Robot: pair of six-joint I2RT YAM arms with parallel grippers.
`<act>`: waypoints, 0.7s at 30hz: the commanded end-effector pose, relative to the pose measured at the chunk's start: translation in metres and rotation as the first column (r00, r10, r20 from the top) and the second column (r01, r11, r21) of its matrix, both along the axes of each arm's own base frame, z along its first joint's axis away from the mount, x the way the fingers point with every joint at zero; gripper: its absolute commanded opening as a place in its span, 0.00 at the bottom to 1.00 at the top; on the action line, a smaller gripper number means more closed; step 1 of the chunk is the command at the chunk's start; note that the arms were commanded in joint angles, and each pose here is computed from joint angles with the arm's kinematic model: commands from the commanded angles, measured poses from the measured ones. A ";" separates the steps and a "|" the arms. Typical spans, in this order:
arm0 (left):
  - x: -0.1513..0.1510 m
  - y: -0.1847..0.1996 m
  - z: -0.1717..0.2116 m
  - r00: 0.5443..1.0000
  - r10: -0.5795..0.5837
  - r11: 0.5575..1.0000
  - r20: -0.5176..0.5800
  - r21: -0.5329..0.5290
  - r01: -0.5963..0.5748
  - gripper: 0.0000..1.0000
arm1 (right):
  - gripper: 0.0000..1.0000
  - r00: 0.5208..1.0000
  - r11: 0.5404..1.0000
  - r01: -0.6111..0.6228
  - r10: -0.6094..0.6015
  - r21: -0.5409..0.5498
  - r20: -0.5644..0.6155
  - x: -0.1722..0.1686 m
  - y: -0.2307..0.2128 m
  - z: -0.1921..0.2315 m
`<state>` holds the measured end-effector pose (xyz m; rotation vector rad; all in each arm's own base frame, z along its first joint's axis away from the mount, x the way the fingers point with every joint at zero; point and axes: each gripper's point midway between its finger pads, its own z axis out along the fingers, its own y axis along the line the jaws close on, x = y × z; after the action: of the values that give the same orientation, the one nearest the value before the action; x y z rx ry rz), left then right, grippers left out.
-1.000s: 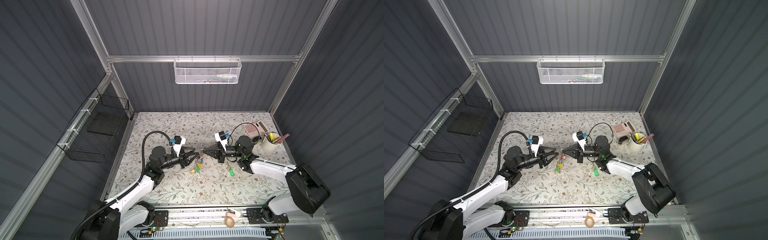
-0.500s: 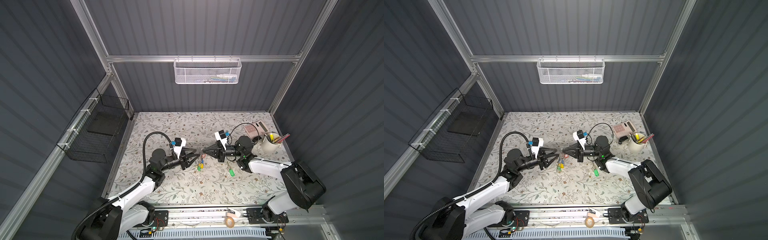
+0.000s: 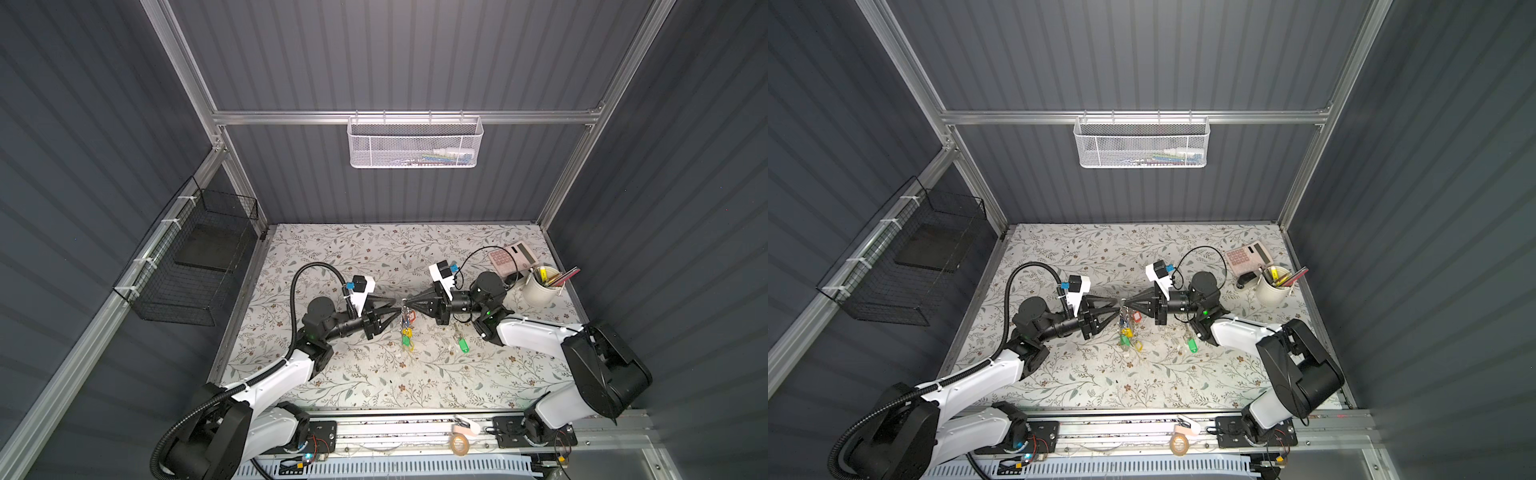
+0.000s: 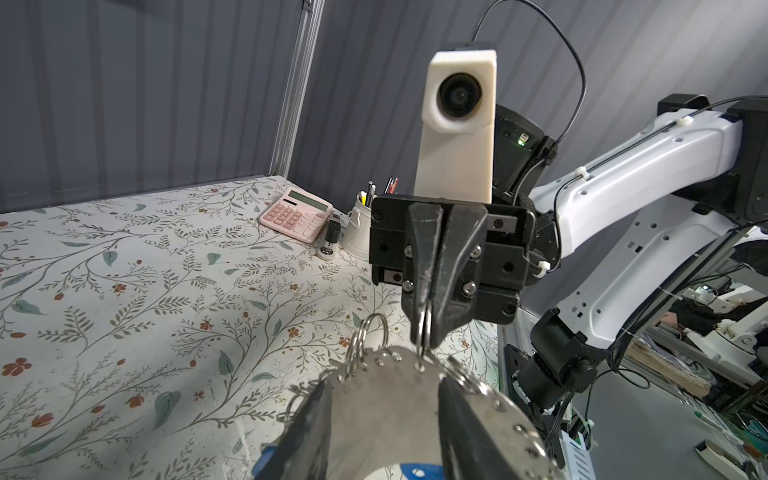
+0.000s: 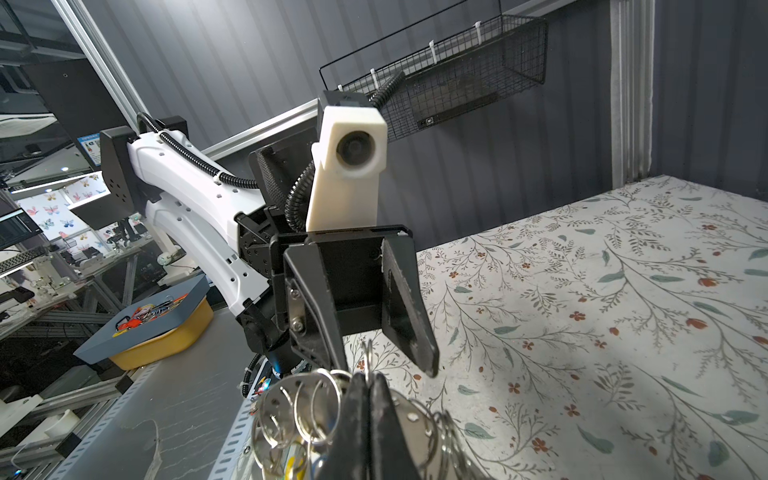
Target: Put the keys on the keyring
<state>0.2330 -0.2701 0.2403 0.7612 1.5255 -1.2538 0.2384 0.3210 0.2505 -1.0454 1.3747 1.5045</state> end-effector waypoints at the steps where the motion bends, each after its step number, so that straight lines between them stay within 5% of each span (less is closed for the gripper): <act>1: -0.006 -0.005 0.013 0.999 -0.038 0.999 0.039 -0.031 0.039 0.44 | 0.00 0.998 0.999 -0.008 0.006 0.038 0.058 0.001 0.001 0.017; 21: -0.001 -0.011 0.020 0.998 -0.038 0.998 0.055 -0.050 0.041 0.36 | 0.00 0.999 1.000 -0.015 0.013 0.028 0.052 -0.001 0.000 0.014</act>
<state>0.2324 -0.2771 0.2390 0.7714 1.5135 -1.2776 0.2387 0.3204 0.2509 -1.0466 1.3715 1.5029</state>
